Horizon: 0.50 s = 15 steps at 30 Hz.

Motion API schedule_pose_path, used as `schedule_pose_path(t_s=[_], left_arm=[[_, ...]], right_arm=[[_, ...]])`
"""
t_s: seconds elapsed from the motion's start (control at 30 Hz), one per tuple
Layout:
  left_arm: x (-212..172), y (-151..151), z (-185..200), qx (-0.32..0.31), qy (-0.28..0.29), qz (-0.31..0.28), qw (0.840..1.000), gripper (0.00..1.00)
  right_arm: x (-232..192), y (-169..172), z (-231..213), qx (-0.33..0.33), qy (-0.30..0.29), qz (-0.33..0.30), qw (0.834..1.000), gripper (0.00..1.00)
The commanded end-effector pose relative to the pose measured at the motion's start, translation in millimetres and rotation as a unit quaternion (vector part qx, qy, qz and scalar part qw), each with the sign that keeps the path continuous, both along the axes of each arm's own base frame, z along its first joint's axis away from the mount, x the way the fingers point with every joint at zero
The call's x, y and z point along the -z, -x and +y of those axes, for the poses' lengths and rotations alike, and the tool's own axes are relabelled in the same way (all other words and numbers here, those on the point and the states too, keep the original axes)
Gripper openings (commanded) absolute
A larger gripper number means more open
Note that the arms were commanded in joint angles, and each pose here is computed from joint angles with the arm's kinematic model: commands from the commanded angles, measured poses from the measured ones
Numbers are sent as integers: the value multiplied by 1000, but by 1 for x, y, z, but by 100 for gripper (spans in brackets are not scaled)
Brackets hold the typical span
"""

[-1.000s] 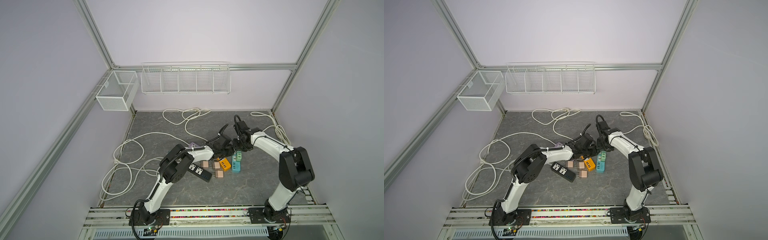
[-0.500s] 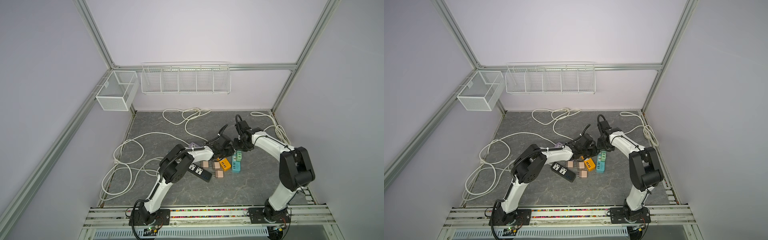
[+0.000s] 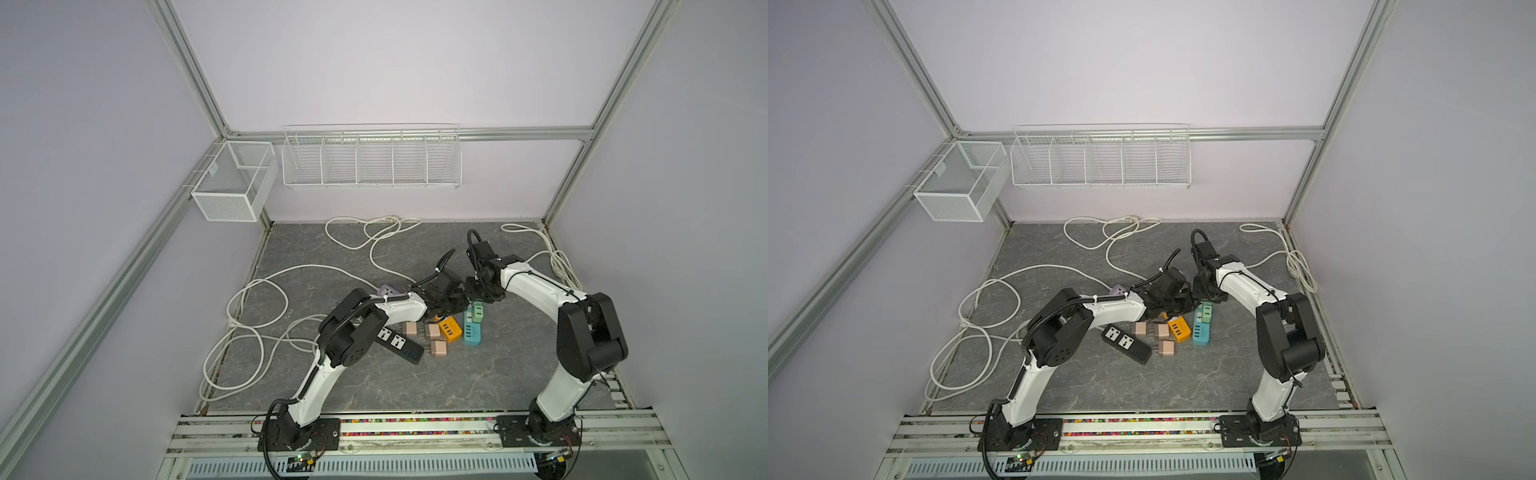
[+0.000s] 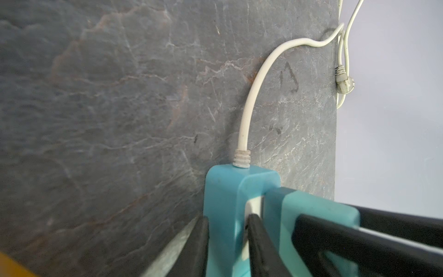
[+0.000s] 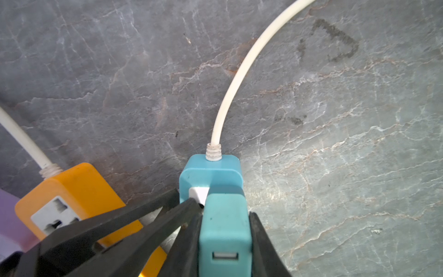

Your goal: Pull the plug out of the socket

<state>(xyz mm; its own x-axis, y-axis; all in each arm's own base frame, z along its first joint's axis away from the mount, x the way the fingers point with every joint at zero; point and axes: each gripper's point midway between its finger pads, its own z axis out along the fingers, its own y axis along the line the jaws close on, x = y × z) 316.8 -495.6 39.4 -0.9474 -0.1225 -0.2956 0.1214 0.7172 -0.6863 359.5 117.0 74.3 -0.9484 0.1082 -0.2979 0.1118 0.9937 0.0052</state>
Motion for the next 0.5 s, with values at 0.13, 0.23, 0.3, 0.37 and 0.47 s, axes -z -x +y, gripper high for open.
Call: schedule_pose_path(t_s=[0.13, 0.23, 0.3, 0.37, 0.47], left_arm=[[114, 52, 77, -9, -190, 111, 975, 29], [116, 53, 80, -12, -191, 112, 975, 28], [117, 53, 80, -11, -193, 113, 975, 28], [118, 54, 80, -9, -192, 114, 975, 28], [118, 54, 81, -12, -192, 115, 975, 28]], right_arm=[[-15, -14, 4, -2, 2, -33, 999, 9], [-13, -9, -15, 18, 0, -29, 999, 9], [-12, -7, -21, 28, -1, -29, 999, 9], [-11, -9, -16, 33, -13, -30, 999, 9], [-9, -15, 11, 15, -40, -32, 999, 7]])
